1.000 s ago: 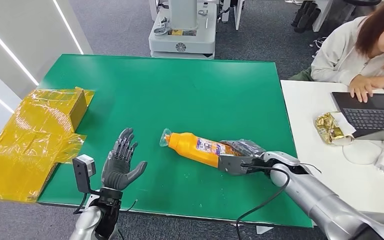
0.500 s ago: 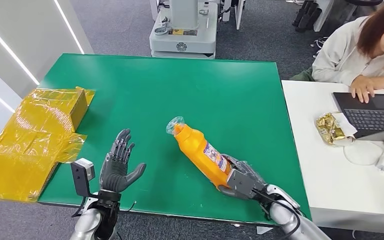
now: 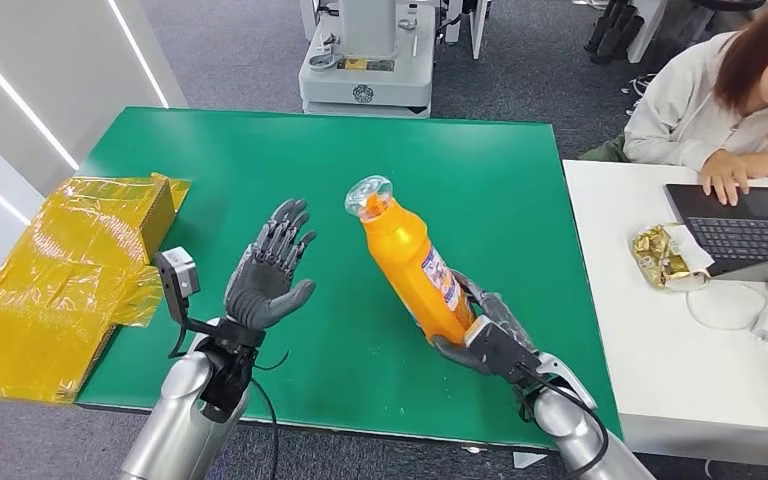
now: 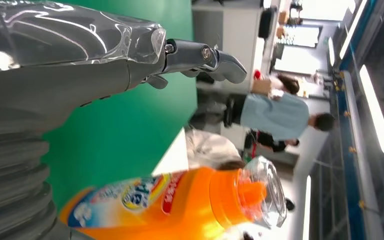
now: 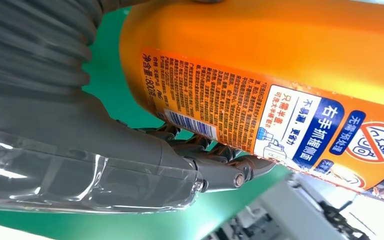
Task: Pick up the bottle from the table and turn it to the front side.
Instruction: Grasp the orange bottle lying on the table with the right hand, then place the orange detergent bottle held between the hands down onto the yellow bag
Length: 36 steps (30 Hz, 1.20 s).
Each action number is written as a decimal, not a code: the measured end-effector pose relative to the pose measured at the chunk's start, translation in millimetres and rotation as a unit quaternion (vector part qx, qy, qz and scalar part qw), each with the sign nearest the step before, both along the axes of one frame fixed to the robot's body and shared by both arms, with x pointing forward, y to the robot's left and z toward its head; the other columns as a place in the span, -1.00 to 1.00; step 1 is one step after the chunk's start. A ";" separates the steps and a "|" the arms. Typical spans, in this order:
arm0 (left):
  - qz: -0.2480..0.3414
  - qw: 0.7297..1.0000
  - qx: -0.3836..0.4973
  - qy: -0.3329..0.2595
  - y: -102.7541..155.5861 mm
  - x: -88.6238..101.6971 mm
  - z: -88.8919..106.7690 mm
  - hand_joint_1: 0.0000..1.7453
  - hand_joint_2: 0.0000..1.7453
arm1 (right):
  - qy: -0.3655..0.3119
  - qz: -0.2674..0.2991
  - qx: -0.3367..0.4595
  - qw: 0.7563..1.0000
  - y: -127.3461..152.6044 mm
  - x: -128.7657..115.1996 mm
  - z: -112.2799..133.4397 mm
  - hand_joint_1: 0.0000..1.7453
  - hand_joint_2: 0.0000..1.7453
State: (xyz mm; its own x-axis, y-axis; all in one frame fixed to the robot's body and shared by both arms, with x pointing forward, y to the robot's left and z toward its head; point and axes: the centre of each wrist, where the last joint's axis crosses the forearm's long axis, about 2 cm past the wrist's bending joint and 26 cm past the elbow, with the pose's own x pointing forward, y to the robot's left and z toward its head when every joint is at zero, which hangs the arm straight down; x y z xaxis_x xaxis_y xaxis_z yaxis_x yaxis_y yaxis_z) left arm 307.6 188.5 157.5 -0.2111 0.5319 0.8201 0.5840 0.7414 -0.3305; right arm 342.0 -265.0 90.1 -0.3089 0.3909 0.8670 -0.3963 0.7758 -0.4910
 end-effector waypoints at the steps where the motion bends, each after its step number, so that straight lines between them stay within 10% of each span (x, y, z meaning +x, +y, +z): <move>1: -0.009 1.000 -0.005 -0.001 -1.9 4.5 4.7 -1.00 1.00 | -0.004 0.003 0.005 1.000 5.0 3.7 3.4 1.00 1.00; 12: -0.043 0.999 -0.004 -0.014 -17.0 30.3 32.2 -1.00 1.00 | -0.023 0.034 0.025 0.999 53.8 31.9 32.3 1.00 1.00; 28: 0.057 0.986 0.127 -0.087 -21.4 47.7 51.2 -0.96 1.00 | 0.008 0.083 -0.032 0.996 88.7 46.8 40.1 1.00 1.00; 32: 0.056 0.987 0.125 -0.086 -21.3 47.8 51.1 1.00 1.00 | 0.011 0.085 -0.036 0.996 90.4 47.1 39.8 1.00 1.00; 36: 0.027 0.993 0.096 -0.070 -21.9 46.0 49.1 1.00 1.00 | 0.014 0.084 -0.040 0.996 90.8 46.7 39.2 1.00 1.00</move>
State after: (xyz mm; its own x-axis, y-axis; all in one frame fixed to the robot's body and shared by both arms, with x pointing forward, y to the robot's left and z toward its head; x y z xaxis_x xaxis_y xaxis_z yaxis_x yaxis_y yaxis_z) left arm 353.6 166.6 206.7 -0.3531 0.3536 0.8662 0.5724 0.8140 -0.0989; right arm 388.8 -174.2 129.3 -0.3521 0.4039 0.8443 -0.5309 0.6568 -0.5355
